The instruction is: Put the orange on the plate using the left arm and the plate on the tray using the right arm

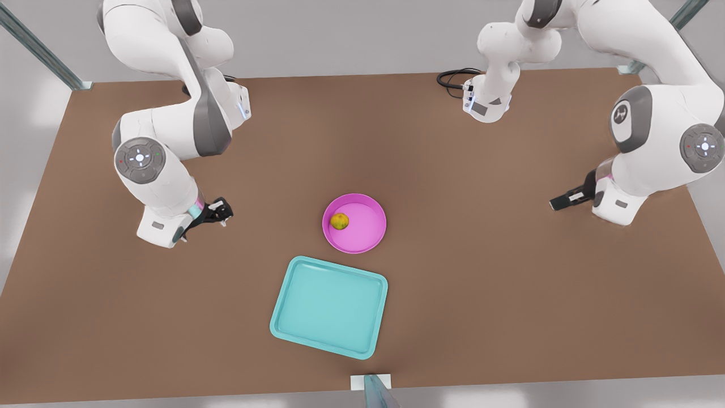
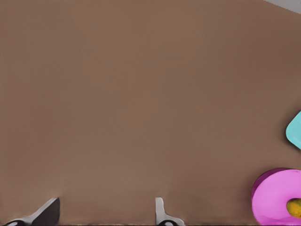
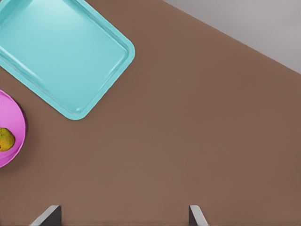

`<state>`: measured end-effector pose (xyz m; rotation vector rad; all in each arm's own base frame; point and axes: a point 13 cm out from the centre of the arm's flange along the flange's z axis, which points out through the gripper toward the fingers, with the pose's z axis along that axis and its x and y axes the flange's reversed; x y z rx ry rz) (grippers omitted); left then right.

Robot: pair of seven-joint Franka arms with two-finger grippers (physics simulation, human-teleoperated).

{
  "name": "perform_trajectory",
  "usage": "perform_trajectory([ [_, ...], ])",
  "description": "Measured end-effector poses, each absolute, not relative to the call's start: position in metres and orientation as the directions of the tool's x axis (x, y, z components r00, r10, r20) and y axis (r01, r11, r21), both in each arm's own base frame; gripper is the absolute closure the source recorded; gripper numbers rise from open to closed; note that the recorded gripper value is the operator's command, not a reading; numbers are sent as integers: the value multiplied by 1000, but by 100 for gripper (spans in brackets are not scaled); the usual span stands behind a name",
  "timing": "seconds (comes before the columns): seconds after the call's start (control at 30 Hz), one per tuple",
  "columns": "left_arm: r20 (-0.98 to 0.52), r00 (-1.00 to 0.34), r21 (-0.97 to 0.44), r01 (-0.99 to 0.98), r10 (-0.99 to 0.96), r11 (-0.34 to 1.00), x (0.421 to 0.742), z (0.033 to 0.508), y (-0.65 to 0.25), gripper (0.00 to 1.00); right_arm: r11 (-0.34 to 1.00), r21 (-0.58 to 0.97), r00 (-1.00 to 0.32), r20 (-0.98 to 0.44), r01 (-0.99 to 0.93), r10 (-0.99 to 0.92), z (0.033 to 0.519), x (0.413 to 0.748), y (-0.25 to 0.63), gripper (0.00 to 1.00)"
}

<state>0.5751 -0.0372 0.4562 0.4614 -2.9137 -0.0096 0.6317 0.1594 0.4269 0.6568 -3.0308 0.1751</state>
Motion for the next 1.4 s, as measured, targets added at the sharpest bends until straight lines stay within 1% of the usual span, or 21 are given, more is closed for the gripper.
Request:
perform_trajectory([
  [0.03,185,-944,50,-268,-273,962,560,458,-35,0,902,-104,-908,67,-418,-413,421,632,161,0],
  [0.13,172,-971,84,-155,-168,984,564,462,-49,0,880,-99,-885,93,-464,-456,406,625,190,0],
  [0.17,172,-974,89,-131,-145,987,563,466,-49,0,873,-64,-872,119,-484,-475,387,619,207,0],
  [0.2,169,-977,93,-114,-128,989,560,472,-48,0,869,-1,-859,155,-495,-489,355,612,226,0],
  [0.27,163,-981,97,-94,-109,991,557,484,-39,0,874,135,-841,237,-467,-486,276,582,248,0],
  [0.3,165,-981,98,-85,-100,992,556,486,-35,0,877,188,-840,255,-443,-479,244,567,258,0],
  [0.33,171,-981,97,-73,-89,993,555,486,-32,0,877,225,-845,248,-424,-473,224,561,269,0],
  [0.47,192,-981,89,-20,-37,996,551,485,-34,0,884,336,-894,196,-325,-403,185,565,284,0],
  [0.53,200,-980,84,2,-15,996,549,485,-34,0,889,376,-913,201,-262,-354,162,569,272,0],
  [0.6,204,-979,79,21,5,997,548,485,-34,0,886,418,-923,223,-200,-313,140,566,259,0],
  [0.7,213,-977,74,47,30,996,546,485,-35,0,862,480,-919,242,-165,-311,122,556,270,0],
  [0.93,230,-970,62,97,80,993,543,483,-38,0,788,570,-878,226,-233,-422,106,530,330,0],
  [1.03,234,-968,58,111,94,992,542,483,-38,0,754,609,-879,187,-246,-438,111,532,357,0],
  [1.13,239,-965,55,122,106,991,541,484,-37,0,734,634,-889,158,-242,-430,103,531,380,0],
  [1.3,243,-963,51,137,120,989,539,485,-36,0,729,643,-922,91,-235,-377,100,550,388,0],
  [1.4,246,-961,49,141,125,989,539,484,-35,0,729,647,-931,82,-223,-357,93,552,389,0],
])
